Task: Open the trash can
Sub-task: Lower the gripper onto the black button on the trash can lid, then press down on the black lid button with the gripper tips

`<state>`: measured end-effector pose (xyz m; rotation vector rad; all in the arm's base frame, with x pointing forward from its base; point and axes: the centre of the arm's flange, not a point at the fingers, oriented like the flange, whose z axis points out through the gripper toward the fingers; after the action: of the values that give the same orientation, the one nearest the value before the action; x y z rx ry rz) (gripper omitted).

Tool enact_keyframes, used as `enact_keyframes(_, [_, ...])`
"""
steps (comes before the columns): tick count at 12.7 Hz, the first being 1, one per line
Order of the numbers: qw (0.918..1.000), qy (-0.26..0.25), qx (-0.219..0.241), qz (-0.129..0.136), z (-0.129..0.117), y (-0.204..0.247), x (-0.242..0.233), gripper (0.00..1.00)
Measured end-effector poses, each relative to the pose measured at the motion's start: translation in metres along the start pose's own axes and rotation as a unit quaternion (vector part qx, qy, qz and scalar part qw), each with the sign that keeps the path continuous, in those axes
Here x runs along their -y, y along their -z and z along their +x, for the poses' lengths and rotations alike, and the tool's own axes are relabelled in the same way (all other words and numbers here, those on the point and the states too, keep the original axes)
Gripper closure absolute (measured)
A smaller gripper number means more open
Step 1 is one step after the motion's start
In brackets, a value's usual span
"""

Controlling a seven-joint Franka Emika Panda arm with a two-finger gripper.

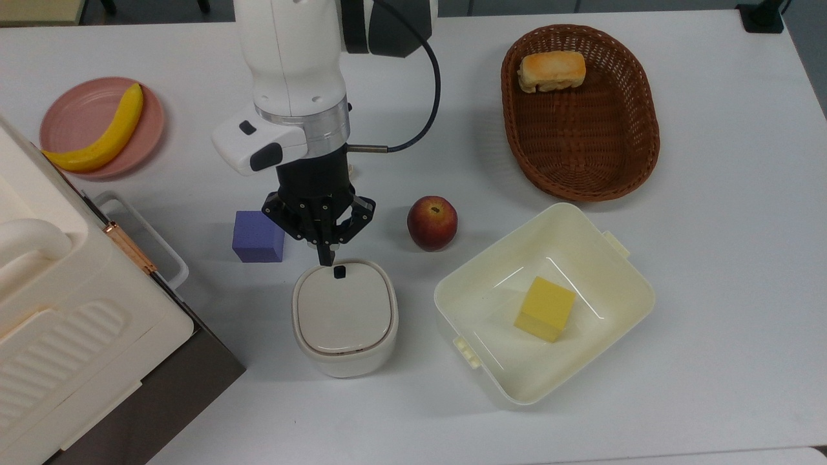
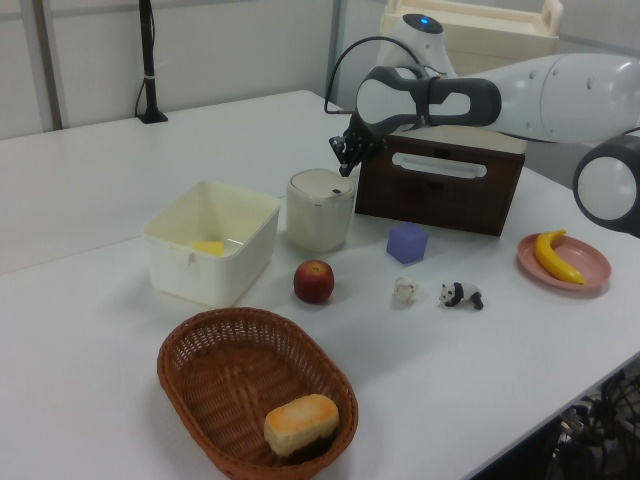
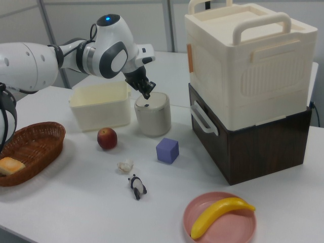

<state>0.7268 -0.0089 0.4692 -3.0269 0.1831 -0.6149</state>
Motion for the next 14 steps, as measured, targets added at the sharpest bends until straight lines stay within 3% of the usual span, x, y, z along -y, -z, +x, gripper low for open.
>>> enact_keyframes(14, [0.9997, 0.018, 0.015, -0.004, -0.007, -0.023, 0.013, 0.99])
